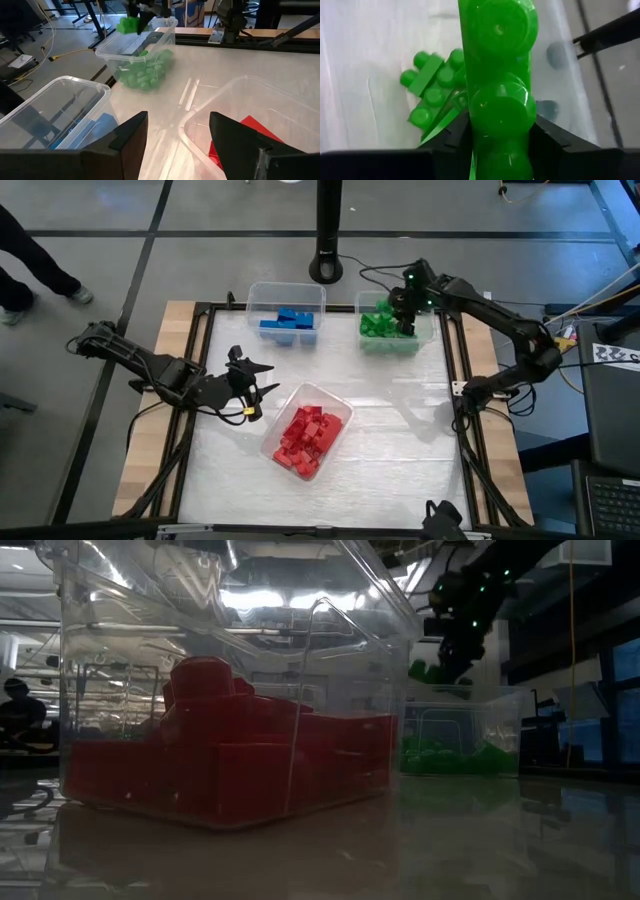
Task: Sort blocks
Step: Put the green game piece into the top right transparent bin
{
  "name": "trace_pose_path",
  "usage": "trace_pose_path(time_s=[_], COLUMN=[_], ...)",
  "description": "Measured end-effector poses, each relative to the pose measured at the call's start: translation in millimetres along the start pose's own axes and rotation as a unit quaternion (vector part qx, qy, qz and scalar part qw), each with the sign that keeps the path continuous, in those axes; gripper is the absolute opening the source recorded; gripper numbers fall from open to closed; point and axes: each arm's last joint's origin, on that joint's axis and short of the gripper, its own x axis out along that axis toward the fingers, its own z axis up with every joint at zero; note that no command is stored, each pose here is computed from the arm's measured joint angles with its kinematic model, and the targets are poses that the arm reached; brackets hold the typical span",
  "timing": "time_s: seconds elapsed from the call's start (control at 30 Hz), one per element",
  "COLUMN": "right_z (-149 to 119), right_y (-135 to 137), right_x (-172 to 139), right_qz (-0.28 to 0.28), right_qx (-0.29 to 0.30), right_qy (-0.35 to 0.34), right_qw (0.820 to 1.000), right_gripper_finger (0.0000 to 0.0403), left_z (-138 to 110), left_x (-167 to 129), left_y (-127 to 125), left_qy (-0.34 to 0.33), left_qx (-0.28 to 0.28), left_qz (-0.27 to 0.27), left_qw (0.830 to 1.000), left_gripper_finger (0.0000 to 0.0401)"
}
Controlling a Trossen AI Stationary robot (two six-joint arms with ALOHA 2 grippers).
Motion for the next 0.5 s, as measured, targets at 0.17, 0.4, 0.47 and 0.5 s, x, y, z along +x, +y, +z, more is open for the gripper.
trace_pose_path(time_s=[0.17,0.4,0.47,0.5], right_z=[-2.3,-5.2,-6.1,-6.9], right_y=[-0.6,-1.9,-1.6,-1.4], right_x=[22.5,35.4,35.6,35.6], right_qz=[0.020,0.021,0.019,0.016], right_qx=[0.002,0.007,0.007,0.007], right_qy=[0.035,0.063,0.071,0.078], right_qw=[0.999,0.998,0.997,0.997], right_gripper_finger=[0.0141,0.0198,0.0227,0.0242], left_z=[0.0,-0.4,-0.7,-0.8], left_x=[0.0,0.0,0.0,0.0], left_y=[0.0,0.1,0.2,0.2], left_qy=[0.000,0.002,0.003,0.003], left_qx=[0.001,0.002,0.003,0.003], left_qz=[0.000,0.000,0.001,0.001], left_qw=[1.000,1.000,1.000,1.000], left_gripper_finger=[0.0203,0.0203,0.0203,0.0203])
